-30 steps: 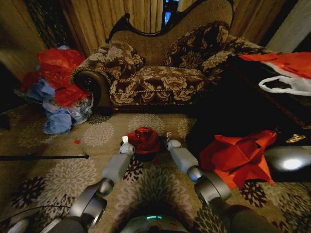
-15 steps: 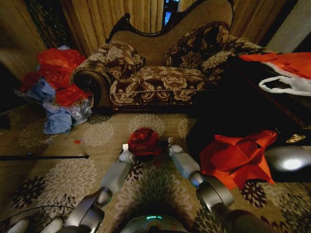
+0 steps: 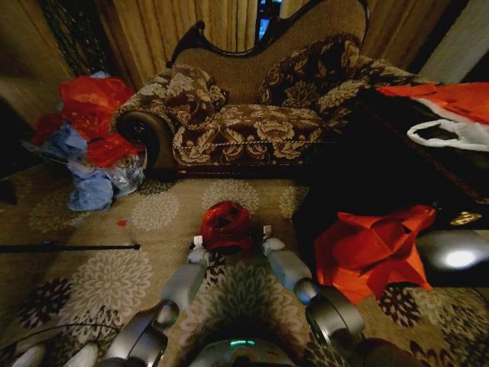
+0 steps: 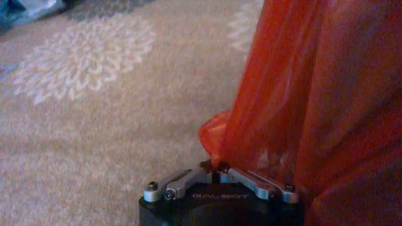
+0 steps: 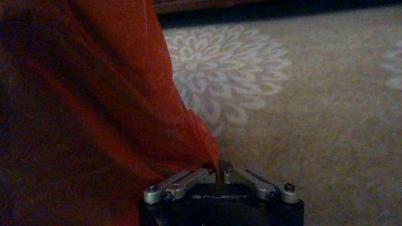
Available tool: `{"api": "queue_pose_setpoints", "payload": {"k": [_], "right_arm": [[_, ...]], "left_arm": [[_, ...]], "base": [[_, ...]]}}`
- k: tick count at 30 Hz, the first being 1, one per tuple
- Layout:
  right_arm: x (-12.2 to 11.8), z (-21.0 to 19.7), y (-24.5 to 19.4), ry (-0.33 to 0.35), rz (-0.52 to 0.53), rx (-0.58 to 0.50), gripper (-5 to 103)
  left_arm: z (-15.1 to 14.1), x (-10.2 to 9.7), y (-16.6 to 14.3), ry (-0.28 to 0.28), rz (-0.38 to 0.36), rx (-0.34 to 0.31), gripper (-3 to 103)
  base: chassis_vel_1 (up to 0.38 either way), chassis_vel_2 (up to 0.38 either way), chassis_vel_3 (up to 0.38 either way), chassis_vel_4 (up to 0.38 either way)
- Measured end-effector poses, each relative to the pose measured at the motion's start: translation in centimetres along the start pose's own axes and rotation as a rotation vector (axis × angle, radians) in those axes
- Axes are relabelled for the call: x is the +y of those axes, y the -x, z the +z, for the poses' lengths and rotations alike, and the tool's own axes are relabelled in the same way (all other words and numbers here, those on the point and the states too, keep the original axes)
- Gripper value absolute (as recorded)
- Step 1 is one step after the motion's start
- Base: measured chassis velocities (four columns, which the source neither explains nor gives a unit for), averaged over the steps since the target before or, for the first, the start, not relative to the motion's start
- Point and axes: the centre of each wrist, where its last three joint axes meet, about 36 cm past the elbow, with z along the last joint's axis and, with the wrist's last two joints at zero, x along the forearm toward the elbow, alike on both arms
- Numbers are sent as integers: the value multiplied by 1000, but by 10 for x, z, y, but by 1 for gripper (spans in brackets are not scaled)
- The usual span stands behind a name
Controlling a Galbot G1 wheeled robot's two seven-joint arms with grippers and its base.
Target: Place a garbage bag over the trash bin.
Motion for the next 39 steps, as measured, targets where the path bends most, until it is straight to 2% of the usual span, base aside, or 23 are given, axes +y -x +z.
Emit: {"api": "queue_pose_setpoints", "payload": {"k": [1, 2, 3, 4, 5, 6, 7, 8, 9, 11, 14, 17, 18, 21, 22, 25, 29, 32, 34, 35, 36, 38, 39], "right_arm": [[-1, 0, -1, -3, 2, -3, 0], [-2, 0, -5, -22, 13, -14, -1], [-4, 0, -9, -31, 21, -22, 4], [-5, 0, -13, -38, 33, -32, 10], [-5, 0, -13, -38, 33, -32, 10], [-5, 0, -16, -40, 39, -37, 10], [-6, 0, -23, -40, 47, -48, 21], [-7, 0, -29, -42, 49, -52, 21], [-7, 0, -29, -42, 49, -52, 21], [-13, 3, -43, -58, 51, -61, 37], [-16, 5, -51, -67, 57, -67, 42], [-22, 10, -66, -74, 75, -82, 58], [-22, 10, -66, -74, 75, -82, 58], [-30, 10, -85, -72, 96, -107, 74], [-30, 10, -85, -72, 96, -107, 74], [-31, 9, -119, -51, 110, -139, 85], [-30, 13, -135, -39, 114, -144, 95], [-26, 19, -160, 5, 121, -146, 100], [-21, 22, -175, 34, 113, -150, 100], [-21, 22, -175, 34, 113, -150, 100], [-19, 23, -182, 50, 109, -154, 100], [-17, 24, -189, 61, 105, -157, 100], [-17, 26, -195, 68, 104, -160, 100]], "left_arm": [[0, 1, -2, 0, 3, -3, 2], [-5, 4, -15, -4, 32, -31, 12], [-7, 6, -24, -7, 50, -54, 12], [-10, 9, -34, -8, 66, -75, 18], [-10, 9, -34, -8, 66, -75, 18], [-10, 11, -39, -8, 75, -86, 23], [-9, 15, -53, -3, 93, -100, 28], [-9, 19, -63, -1, 105, -111, 34], [-9, 19, -63, -1, 105, -111, 34], [-9, 26, -86, 5, 124, -140, 45], [-9, 30, -94, 13, 126, -157, 50], [-11, 38, -108, 11, 124, -183, 66], [-11, 38, -108, 11, 124, -183, 66], [-10, 47, -123, 1, 115, -203, 83], [-10, 47, -123, 1, 115, -203, 83], [-6, 58, -147, -12, 103, -216, 98], [-6, 65, -163, -17, 102, -227, 99], [-25, 74, -194, -12, 144, -267, 100], [-55, 75, -216, -15, 203, -283, 100], [-55, 75, -216, -15, 203, -283, 100], [-75, 74, -225, -20, 244, -289, 100], [-95, 71, -231, -25, 286, -289, 100], [-124, 64, -234, -39, 337, -282, 100]], "base": [[0, 0, 0, 0], [0, 0, 0, 0], [0, 0, 0, 0], [0, 0, 0, 0], [0, 0, 0, 0], [0, 0, 0, 0], [0, 0, 0, 0], [0, 0, 0, 0], [0, 0, 0, 0], [0, 0, 0, 0], [0, 0, 0, 0], [0, 0, 0, 0], [0, 0, 0, 0], [0, 0, 0, 0], [0, 0, 0, 0], [0, 0, 0, 0], [0, 0, 0, 0], [0, 0, 0, 0], [0, 0, 0, 0], [0, 0, 0, 0], [0, 0, 0, 0], [0, 0, 0, 0], [0, 0, 0, 0]]}}
